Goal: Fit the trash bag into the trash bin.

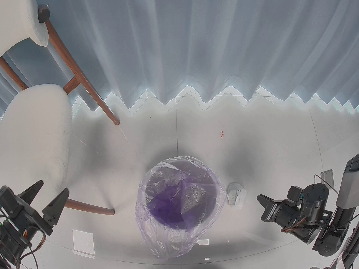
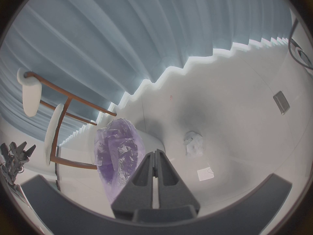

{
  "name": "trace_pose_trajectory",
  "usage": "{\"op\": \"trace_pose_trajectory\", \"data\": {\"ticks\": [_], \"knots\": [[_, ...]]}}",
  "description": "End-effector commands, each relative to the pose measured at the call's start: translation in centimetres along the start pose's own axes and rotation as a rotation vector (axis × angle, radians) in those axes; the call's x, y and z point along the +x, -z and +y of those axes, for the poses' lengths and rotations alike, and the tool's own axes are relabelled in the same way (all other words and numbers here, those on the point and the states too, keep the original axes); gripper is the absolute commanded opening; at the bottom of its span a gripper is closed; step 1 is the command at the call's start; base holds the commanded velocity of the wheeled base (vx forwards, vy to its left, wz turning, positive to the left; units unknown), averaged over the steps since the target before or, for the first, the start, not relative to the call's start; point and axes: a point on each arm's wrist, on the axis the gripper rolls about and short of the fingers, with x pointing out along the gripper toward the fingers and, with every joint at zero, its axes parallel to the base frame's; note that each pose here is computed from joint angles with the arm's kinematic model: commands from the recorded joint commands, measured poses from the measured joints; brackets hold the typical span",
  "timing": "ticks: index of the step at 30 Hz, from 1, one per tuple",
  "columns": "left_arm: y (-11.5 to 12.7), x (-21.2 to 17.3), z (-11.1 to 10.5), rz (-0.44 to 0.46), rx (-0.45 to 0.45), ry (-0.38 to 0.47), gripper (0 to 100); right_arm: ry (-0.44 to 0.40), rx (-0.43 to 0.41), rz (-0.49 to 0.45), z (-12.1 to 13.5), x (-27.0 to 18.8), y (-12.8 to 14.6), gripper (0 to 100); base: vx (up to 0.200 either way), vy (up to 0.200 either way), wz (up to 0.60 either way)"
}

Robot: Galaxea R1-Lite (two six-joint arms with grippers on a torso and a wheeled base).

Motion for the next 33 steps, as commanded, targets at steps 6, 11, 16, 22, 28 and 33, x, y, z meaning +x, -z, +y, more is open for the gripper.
{"op": "trace_pose_trajectory", "data": {"ticks": [6,11,16,22,28,33], "knots": [[2.9,-9.8,1.4,0.049,0.135,-0.567,100,-0.039,-0.084,-0.006,0.1,-0.6,-0.3,0,0.000,0.000,0.00],[7.0,-10.3,1.5,0.049,0.121,-0.536,100,-0.037,-0.085,-0.025,0.1,-0.8,-0.7,0,0.000,0.000,0.00],[7.0,-9.5,0.8,0.029,0.150,-0.069,100,-0.051,-0.119,-0.059,0.4,-1.5,-1.3,0,0.000,0.000,0.00],[6.9,-9.5,0.7,0.019,0.191,-0.057,100,-0.064,-0.259,0.062,0.0,-0.6,0.2,0,0.000,0.000,0.00],[7.0,-9.5,0.3,0.033,0.267,0.123,100,-0.140,-0.268,0.117,0.4,3.7,1.0,0,0.000,0.000,0.00],[7.1,-9.5,0.3,0.065,0.209,0.271,100,-0.167,-0.263,0.149,1.0,4.5,2.1,0,0.000,0.000,0.00]]}}
